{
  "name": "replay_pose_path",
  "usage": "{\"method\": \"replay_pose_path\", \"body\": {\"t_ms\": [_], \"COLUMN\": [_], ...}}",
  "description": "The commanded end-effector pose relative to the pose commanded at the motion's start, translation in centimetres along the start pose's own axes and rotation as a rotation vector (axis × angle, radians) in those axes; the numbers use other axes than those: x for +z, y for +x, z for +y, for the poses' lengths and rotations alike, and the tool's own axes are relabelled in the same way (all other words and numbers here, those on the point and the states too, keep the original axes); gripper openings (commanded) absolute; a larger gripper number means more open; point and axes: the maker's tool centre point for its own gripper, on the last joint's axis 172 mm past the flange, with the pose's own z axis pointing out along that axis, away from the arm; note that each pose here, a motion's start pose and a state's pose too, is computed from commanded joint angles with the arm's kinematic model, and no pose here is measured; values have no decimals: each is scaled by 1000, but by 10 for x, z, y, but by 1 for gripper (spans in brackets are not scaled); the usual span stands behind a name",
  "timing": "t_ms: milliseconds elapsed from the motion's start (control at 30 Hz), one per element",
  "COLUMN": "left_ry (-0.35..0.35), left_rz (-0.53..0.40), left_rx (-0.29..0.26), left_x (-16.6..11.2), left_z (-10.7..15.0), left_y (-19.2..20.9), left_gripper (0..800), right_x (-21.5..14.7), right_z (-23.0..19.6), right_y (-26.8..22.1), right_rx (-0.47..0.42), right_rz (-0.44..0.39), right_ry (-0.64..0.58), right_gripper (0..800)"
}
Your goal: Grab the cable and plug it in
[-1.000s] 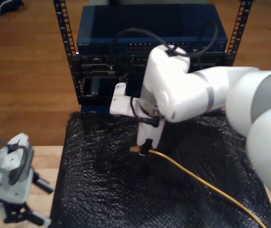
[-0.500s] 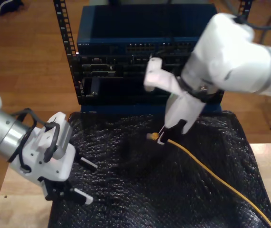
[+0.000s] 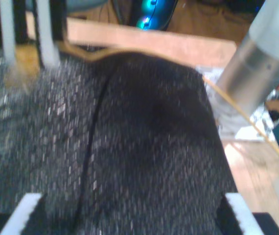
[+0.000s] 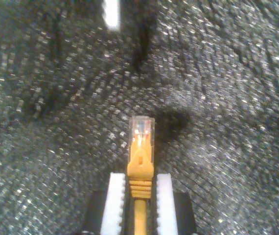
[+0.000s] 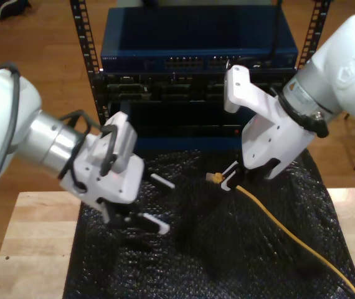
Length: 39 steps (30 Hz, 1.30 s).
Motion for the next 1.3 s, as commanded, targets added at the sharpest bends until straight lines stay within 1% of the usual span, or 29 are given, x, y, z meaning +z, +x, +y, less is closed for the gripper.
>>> {"method": "replay_pose_path", "body": {"t_ms": [133,567,733,967,1200,1233,1300], "left_ry": [-15,17,29,37,19,17,16], "left_rz": [17,56,78,90,101,106,110], "left_rx": [10,53,71,74,68,67,64], "left_x": [4,-6,-9,-13,-10,-10,-9], "left_z": [-5,-22,-27,-31,-27,-27,-26], "left_y": [7,29,39,45,46,47,47], "left_gripper": [799,799,799,799,793,787,749], "right_x": [-1,-10,-15,-18,-18,-17,-17], "right_z": [-5,-7,-13,-14,-14,-14,-14], "right_y": [0,7,20,25,28,29,29], "right_rx": [-9,-15,-14,-22,-21,-22,-22], "right_rz": [26,48,91,97,109,110,110], "right_ry": [0,-7,-1,-5,-3,-2,-2], "right_gripper": [6,6,6,6,6,6,6]}}
